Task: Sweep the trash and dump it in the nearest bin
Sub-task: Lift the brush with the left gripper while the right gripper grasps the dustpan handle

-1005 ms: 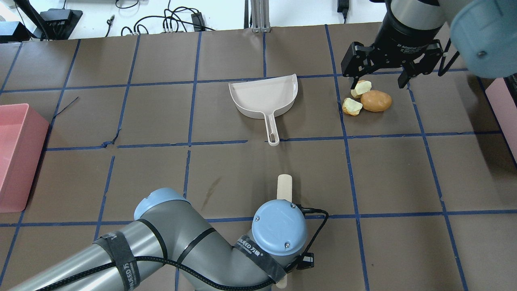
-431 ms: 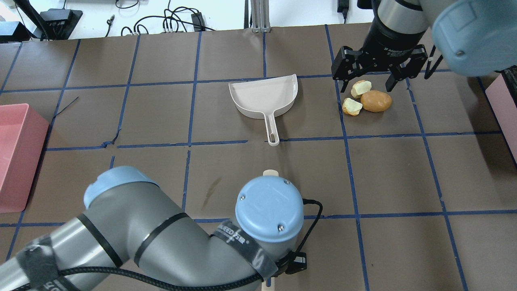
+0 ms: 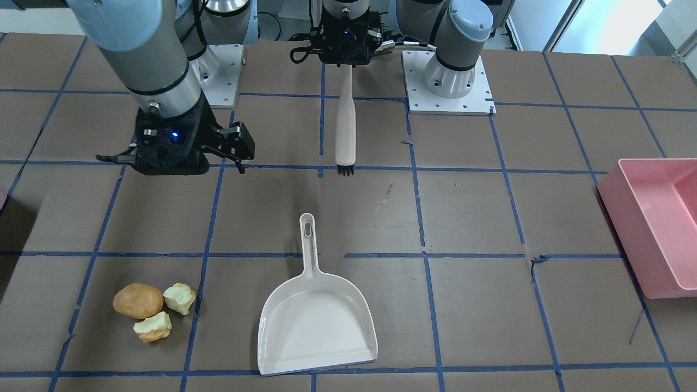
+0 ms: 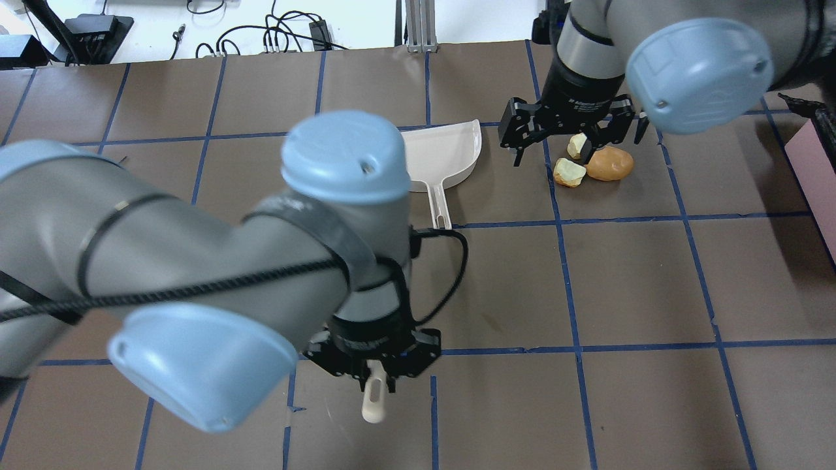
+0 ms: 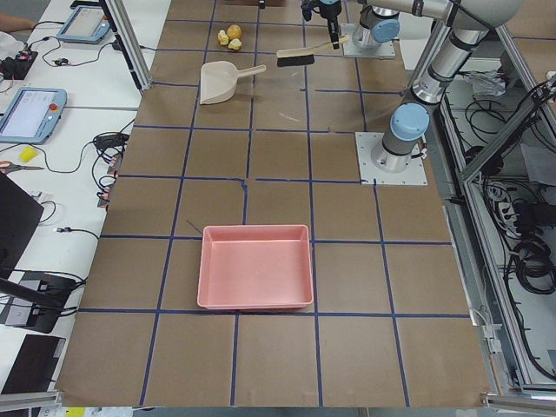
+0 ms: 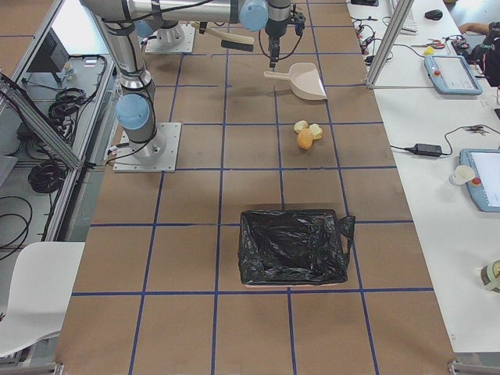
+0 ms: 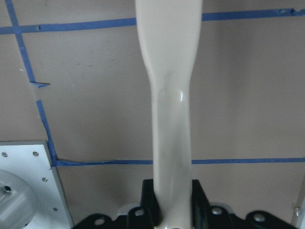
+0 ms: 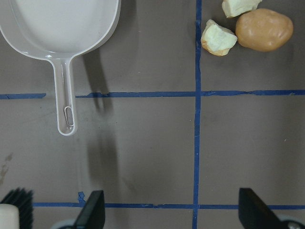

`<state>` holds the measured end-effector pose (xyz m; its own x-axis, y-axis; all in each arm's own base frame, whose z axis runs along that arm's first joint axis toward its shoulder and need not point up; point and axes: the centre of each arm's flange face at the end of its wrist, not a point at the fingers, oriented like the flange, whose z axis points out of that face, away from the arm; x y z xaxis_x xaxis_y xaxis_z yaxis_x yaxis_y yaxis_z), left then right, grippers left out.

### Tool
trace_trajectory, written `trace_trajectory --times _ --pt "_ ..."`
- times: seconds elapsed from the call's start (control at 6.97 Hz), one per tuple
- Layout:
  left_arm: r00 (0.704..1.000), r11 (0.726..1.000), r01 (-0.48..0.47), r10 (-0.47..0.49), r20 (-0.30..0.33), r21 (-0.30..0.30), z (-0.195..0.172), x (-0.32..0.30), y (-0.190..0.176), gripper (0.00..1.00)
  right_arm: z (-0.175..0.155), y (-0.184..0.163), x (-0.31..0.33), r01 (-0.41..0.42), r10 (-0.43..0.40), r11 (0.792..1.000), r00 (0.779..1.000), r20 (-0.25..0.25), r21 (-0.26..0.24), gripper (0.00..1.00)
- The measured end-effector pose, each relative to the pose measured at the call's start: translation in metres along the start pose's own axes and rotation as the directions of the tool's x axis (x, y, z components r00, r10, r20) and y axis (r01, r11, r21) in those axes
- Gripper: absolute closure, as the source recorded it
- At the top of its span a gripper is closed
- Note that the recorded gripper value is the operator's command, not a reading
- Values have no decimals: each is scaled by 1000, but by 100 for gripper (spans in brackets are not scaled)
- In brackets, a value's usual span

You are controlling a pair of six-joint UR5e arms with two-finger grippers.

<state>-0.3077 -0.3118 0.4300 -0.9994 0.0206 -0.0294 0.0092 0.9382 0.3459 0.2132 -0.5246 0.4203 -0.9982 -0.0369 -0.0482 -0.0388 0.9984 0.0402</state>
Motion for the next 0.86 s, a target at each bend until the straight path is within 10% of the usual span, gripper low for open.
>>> trace_trajectory --times 0.86 --pt "977 982 129 -150 -151 -139 -18 -168 -107 100 144 15 -117 37 -47 974 998 40 225 0"
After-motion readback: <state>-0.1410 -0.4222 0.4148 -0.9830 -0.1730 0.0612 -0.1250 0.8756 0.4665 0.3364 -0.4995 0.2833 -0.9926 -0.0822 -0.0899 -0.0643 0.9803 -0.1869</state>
